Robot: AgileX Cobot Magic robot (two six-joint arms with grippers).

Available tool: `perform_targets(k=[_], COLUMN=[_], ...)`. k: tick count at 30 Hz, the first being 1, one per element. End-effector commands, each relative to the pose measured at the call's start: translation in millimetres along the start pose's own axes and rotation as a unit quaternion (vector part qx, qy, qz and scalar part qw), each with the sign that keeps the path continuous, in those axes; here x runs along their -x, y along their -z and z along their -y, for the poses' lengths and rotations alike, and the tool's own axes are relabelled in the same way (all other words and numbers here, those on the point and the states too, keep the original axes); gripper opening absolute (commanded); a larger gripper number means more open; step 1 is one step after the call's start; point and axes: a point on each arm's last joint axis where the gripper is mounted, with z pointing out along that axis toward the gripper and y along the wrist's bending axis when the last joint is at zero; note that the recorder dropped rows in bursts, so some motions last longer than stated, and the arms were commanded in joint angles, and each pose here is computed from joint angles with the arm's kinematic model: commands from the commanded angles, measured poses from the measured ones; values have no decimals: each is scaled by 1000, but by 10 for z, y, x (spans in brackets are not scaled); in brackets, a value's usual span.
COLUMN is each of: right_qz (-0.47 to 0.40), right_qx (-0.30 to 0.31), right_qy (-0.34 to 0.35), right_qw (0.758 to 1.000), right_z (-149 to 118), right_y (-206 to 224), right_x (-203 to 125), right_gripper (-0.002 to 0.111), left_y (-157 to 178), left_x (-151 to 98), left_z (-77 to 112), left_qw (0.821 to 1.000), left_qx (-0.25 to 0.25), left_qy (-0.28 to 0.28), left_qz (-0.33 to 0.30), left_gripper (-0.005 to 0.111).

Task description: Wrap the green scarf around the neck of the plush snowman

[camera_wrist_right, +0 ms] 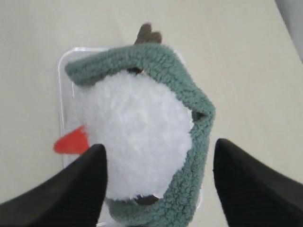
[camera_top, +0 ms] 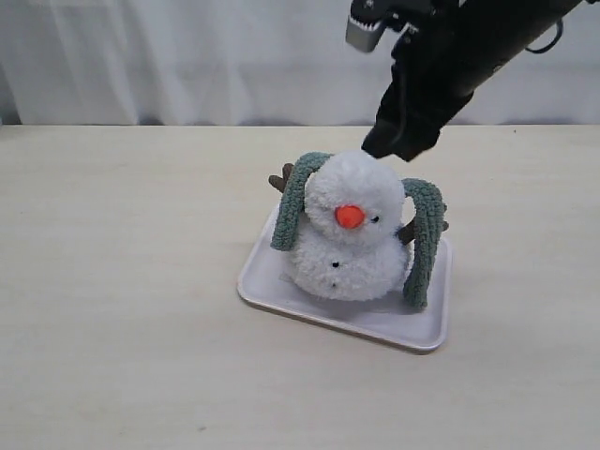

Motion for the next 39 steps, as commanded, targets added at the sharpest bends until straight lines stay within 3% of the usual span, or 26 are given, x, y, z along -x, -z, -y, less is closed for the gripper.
perform_targets(k=[1, 8, 11, 13, 15, 19, 21, 25, 30, 35, 39], right_qz=[51, 70, 57, 30, -9, -60, -60, -20, 34, -2, -19], right_qx=[-30, -35, -50, -74, -79, -56, -57, -66, -97, -143, -141], right_qy=[-110, -120, -127, -170, -195, -244, -268, -272, -252, -224, -221], right_qw=[992, 990, 989, 982, 978, 966, 960, 960, 962, 964, 965], right_z=[-10, -161, -308, -338, -344, -314, -278, -193, -94, -16, -24], right_y=[302, 515, 442, 337, 206, -170, -324, -519, -741, -972, -1140], right_x=[86, 306, 434, 486, 513, 558, 601, 727, 815, 731, 690], right_gripper=[40, 4, 4, 6, 14, 41, 46, 34, 4, 4, 4], left_y=[0, 0, 0, 0, 0, 0, 0, 0, 0, 0, 0], left_x=[2, 2, 2, 2, 2, 2, 2, 2, 2, 2, 2], left_z=[-2, -2, -2, -2, -2, -2, -2, -2, -2, -2, -2], left_qw=[1000, 1000, 1000, 1000, 1000, 1000, 1000, 1000, 1000, 1000, 1000], left_qx=[2, 2, 2, 2, 2, 2, 2, 2, 2, 2, 2], left_qy=[2, 2, 2, 2, 2, 2, 2, 2, 2, 2, 2], left_qz=[4, 4, 4, 4, 4, 4, 4, 4, 4, 4, 4], left_gripper=[0, 0, 0, 0, 0, 0, 0, 0, 0, 0, 0])
